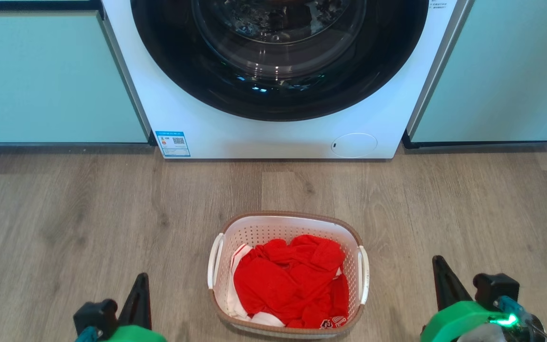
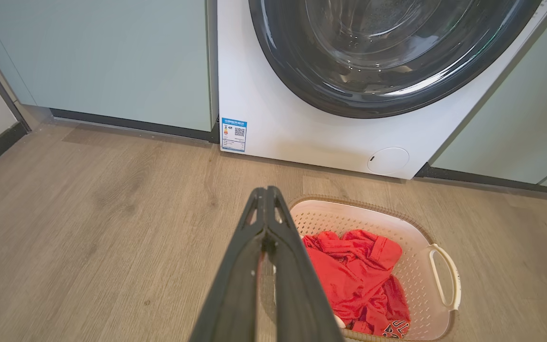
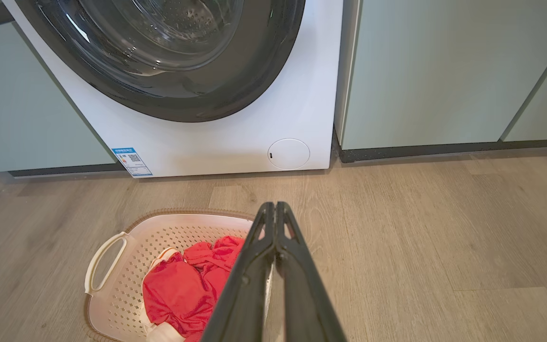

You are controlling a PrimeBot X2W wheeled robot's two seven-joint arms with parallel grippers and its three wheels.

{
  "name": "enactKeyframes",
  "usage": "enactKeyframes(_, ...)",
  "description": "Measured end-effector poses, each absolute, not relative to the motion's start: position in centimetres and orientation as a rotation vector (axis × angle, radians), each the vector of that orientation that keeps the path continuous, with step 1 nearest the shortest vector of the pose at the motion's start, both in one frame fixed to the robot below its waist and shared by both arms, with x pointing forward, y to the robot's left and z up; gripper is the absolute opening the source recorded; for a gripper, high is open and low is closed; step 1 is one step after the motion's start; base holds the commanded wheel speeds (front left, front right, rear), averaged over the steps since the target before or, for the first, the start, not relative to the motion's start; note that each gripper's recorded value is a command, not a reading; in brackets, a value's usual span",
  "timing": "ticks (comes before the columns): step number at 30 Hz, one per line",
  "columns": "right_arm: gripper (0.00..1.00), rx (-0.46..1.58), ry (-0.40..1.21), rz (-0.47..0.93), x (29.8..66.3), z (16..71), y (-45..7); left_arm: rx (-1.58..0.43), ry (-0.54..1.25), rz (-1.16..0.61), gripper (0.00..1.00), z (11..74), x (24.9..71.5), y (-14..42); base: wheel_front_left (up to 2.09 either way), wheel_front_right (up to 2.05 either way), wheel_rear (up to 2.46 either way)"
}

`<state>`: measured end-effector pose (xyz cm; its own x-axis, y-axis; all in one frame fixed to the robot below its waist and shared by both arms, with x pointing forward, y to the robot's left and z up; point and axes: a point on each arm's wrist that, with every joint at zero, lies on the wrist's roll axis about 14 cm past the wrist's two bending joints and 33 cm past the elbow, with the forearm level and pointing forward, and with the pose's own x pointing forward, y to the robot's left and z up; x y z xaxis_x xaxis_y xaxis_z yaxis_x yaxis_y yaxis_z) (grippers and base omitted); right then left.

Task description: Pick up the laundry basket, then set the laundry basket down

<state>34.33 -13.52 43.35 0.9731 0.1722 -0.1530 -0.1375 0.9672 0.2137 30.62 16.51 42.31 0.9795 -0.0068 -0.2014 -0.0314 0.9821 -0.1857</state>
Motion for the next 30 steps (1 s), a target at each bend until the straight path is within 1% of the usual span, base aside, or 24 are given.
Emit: enactKeyframes(30,0.0,0.55,0.195,0.024,34.7,43.5,-15.7,-0.537,0.231,0.089,0.0,42.4,31.9,17.5,0.0,0.0,0.0)
